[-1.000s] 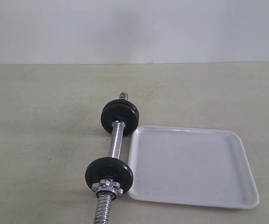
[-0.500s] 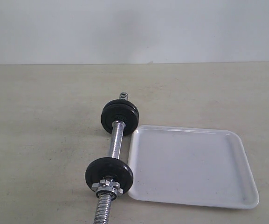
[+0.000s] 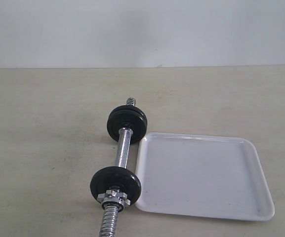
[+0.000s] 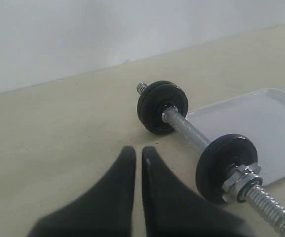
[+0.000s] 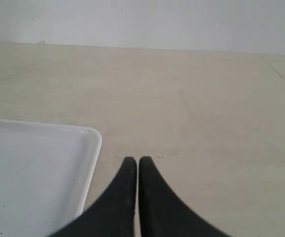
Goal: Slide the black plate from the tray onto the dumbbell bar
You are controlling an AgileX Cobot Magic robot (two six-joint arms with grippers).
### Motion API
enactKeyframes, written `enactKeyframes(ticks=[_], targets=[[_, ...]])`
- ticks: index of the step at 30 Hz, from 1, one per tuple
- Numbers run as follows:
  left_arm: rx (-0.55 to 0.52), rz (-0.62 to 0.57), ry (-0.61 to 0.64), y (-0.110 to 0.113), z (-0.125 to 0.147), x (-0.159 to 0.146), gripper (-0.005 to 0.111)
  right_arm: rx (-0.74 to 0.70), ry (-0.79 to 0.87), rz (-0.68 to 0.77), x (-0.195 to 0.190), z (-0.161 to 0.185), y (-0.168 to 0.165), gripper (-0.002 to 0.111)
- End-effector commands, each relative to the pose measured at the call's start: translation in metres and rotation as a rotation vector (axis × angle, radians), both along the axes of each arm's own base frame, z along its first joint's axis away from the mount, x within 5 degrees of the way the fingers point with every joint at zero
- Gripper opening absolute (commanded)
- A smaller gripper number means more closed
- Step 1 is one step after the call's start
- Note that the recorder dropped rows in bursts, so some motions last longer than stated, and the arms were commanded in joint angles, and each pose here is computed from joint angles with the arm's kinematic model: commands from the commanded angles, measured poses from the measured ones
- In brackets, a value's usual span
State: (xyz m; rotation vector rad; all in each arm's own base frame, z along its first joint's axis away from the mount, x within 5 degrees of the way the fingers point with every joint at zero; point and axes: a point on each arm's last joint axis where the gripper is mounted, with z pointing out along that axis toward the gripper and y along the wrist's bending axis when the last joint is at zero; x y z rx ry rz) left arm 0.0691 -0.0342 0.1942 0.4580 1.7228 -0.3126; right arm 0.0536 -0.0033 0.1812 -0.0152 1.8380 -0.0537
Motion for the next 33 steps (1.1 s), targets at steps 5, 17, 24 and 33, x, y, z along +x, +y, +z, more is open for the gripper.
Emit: enactKeyframes(ticks=[5, 17, 24, 33], targets=[[0.001, -0.005, 0.0, -0.0002, -0.001, -0.0005, 0.004, 0.0, -0.01, 0.0, -0.0002, 0.0009, 0.0, 0.0], [0.001, -0.005, 0.0, -0.0002, -0.001, -0.0005, 0.004, 0.003, -0.01, 0.0, -0.0002, 0.0009, 0.0001, 0.0], [0.001, -0.005, 0.0, -0.0002, -0.001, -0.0005, 0.004, 0.016, -0.009, 0.001, -0.0002, 0.0009, 0.0005, 0.0], [0.001, -0.005, 0.0, -0.0002, -0.001, -0.0005, 0.004, 0.028, -0.009, 0.021, -0.0002, 0.0008, 0.0025, 0.0]])
